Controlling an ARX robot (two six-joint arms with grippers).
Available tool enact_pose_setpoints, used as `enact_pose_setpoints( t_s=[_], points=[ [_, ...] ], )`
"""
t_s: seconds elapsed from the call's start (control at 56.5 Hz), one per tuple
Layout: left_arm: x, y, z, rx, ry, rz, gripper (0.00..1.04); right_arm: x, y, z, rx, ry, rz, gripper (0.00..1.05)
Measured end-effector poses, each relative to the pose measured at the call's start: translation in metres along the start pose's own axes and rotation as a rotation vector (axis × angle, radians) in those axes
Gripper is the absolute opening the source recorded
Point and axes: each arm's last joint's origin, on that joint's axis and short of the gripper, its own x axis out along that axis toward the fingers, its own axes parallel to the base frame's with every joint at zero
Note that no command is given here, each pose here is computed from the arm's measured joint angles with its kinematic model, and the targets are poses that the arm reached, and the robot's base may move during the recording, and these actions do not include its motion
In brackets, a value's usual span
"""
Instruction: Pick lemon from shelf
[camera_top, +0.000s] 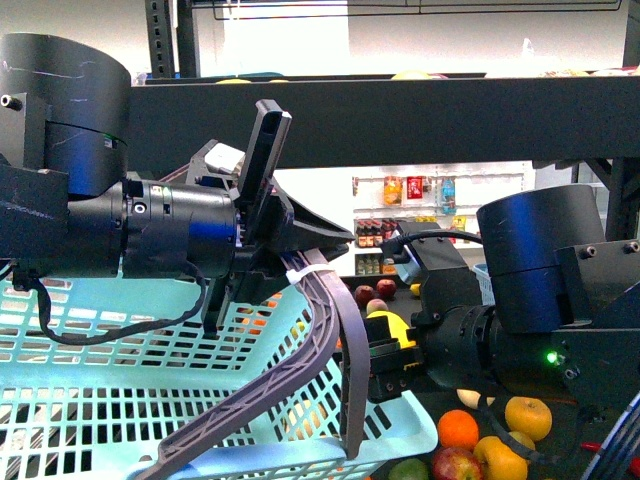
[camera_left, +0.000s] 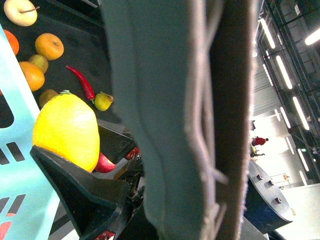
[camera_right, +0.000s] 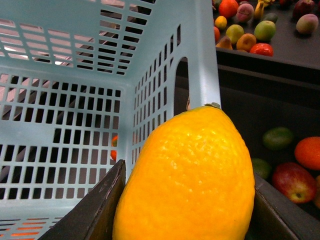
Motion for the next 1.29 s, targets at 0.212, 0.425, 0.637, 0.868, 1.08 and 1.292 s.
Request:
enact_pose_setpoints(
  t_s=[0.212, 0.425, 0.637, 0.868, 1.08, 1.292],
  points=[
    [0.000, 0.000, 0.000, 0.000, 0.001, -0.001, 0.08, 0.001, 0.009, -0.002, 0.048, 0.013, 0.033, 0.66],
    [0.000, 0.000, 0.000, -0.005, -0.001, 0.002, 0.08, 0.004, 0.010, -0.002, 0.094, 0.022, 0.037, 0.95],
    [0.000, 0.001, 0.000, -0.010, 0.002, 0.003, 0.08, 0.003, 0.004, 0.000, 0.146, 0.012, 0.017, 0.97],
    [0.000, 0.001, 0.000, -0.007, 0.002, 0.003, 0.08, -0.010, -0.043, 0.006, 0.228, -0.036, -0.094, 0.97],
    [0.000, 0.001, 0.000, -0.010, 0.001, 0.003, 0.08, -0.018, -0.101, -0.024, 0.201, 0.073, -0.331, 0.97],
    [0.000, 0.001, 0.000, -0.010, 0.003, 0.002, 0.08, 0.001, -0.119, -0.120, 0.154, 0.429, -0.435, 0.97]
  ],
)
